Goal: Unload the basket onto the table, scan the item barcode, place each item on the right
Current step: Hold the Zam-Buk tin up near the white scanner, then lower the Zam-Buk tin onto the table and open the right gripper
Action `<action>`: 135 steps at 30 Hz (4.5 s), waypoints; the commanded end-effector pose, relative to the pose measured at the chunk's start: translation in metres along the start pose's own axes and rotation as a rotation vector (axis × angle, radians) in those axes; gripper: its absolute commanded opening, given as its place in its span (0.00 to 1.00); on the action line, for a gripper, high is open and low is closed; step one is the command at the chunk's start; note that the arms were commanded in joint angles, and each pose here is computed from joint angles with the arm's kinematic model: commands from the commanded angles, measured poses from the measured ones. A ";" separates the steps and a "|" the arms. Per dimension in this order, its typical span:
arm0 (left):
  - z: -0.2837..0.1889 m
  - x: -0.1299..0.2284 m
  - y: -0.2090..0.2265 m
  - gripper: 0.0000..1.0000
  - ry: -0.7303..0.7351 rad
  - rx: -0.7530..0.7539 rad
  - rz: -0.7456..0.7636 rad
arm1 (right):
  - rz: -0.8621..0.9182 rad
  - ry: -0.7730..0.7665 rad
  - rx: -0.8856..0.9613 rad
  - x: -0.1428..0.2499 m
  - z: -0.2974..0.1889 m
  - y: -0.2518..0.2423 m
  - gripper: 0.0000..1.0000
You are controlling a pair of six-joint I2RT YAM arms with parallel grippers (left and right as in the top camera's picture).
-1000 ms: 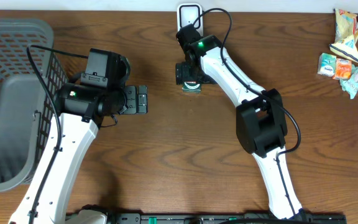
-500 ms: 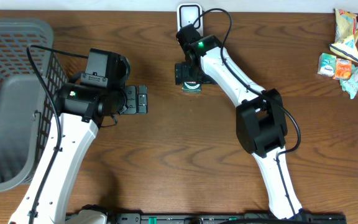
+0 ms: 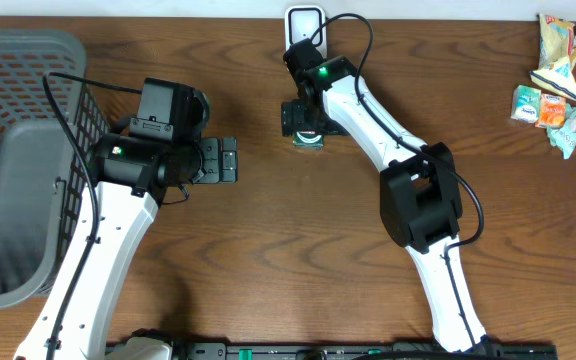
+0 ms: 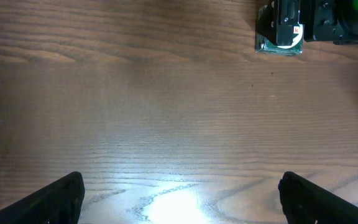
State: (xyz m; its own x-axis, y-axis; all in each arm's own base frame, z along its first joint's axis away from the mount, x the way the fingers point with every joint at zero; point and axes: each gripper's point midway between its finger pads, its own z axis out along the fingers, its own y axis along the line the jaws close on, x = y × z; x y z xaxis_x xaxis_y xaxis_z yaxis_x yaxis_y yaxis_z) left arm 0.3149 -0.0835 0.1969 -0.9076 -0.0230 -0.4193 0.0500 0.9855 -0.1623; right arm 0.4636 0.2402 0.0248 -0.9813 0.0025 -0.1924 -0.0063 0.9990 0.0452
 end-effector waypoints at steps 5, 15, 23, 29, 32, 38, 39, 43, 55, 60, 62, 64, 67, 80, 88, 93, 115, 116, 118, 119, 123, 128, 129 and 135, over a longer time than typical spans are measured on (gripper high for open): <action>-0.005 -0.004 0.000 0.98 -0.019 -0.002 0.006 | -0.002 -0.030 -0.017 -0.006 -0.017 0.001 0.99; -0.005 -0.004 0.000 0.98 -0.019 -0.002 0.006 | 0.026 -0.038 -0.023 -0.008 -0.017 0.003 0.96; -0.005 -0.004 0.000 0.98 -0.019 -0.002 0.006 | 0.049 -0.054 -0.038 -0.007 -0.017 0.015 0.76; -0.005 -0.004 0.000 0.98 -0.019 -0.002 0.006 | 0.033 -0.051 -0.027 -0.002 -0.018 0.020 0.75; -0.005 -0.004 0.000 0.98 -0.019 -0.002 0.006 | 0.035 -0.053 -0.009 -0.002 -0.017 0.017 0.75; -0.005 -0.004 0.000 0.98 -0.019 -0.002 0.006 | 0.069 -0.055 0.043 -0.001 -0.007 0.008 0.76; -0.005 -0.004 0.000 0.98 -0.019 -0.002 0.006 | 0.069 -0.055 0.044 -0.001 -0.005 0.008 0.76; -0.005 -0.004 0.000 0.98 -0.019 -0.002 0.006 | 0.067 -0.046 0.039 0.000 0.004 0.010 0.76; -0.005 -0.004 0.000 0.98 -0.019 -0.003 0.006 | 0.056 -0.010 0.036 0.009 0.032 0.016 0.66; -0.005 -0.004 0.000 0.98 -0.019 -0.002 0.006 | 0.071 0.006 0.048 0.008 0.029 0.006 0.59; -0.005 -0.004 0.000 0.98 -0.019 -0.002 0.006 | 0.069 0.017 0.042 0.007 0.024 0.000 0.58; -0.005 -0.004 0.000 0.98 -0.019 -0.002 0.006 | 0.030 0.031 -0.007 0.005 0.018 0.003 0.57; -0.005 -0.004 0.000 0.98 -0.019 -0.002 0.006 | -0.093 0.060 -0.178 0.004 0.003 0.021 0.56; -0.005 -0.004 0.000 0.98 -0.019 -0.002 0.006 | -0.522 0.109 -1.174 0.038 -0.107 0.085 0.59; -0.005 -0.004 0.000 0.98 -0.019 -0.002 0.006 | -0.637 0.051 -1.231 0.045 -0.115 0.069 0.60; -0.005 -0.004 0.000 0.98 -0.019 -0.002 0.006 | -0.772 0.013 -1.182 0.053 -0.107 0.064 0.62; -0.005 -0.004 0.000 0.98 -0.019 -0.002 0.006 | -0.658 0.237 -0.534 0.060 -0.034 0.023 0.85; -0.005 -0.004 0.000 0.98 -0.019 -0.002 0.006 | -0.654 0.238 -0.556 0.061 -0.035 0.026 0.83; -0.005 -0.004 0.000 0.97 -0.019 -0.002 0.006 | -0.650 0.239 -0.591 0.063 -0.039 0.032 0.77; -0.005 -0.004 0.000 0.98 -0.019 -0.002 0.006 | -0.650 0.240 -0.599 0.064 -0.039 0.034 0.75; -0.005 -0.004 0.000 0.98 -0.019 -0.002 0.006 | -0.637 0.238 -0.597 0.063 -0.049 0.038 0.67; -0.005 -0.004 0.000 0.98 -0.019 -0.002 0.006 | -0.609 0.209 -0.603 0.057 -0.079 0.040 0.35; -0.005 -0.004 0.000 0.98 -0.019 -0.002 0.006 | -0.612 0.201 -0.616 0.058 -0.084 0.044 0.29; -0.005 -0.004 0.000 0.98 -0.019 -0.002 0.006 | -0.669 0.203 -0.671 0.074 -0.090 0.074 0.01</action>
State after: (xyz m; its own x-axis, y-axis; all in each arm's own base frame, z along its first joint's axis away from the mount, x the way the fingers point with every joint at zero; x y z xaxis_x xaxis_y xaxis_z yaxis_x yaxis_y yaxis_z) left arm 0.3149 -0.0834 0.1969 -0.9075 -0.0231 -0.4193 0.0498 0.9855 -0.1620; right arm 0.3874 0.2841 0.0812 -0.7804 -0.6042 -0.1609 -0.5856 0.6159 0.5271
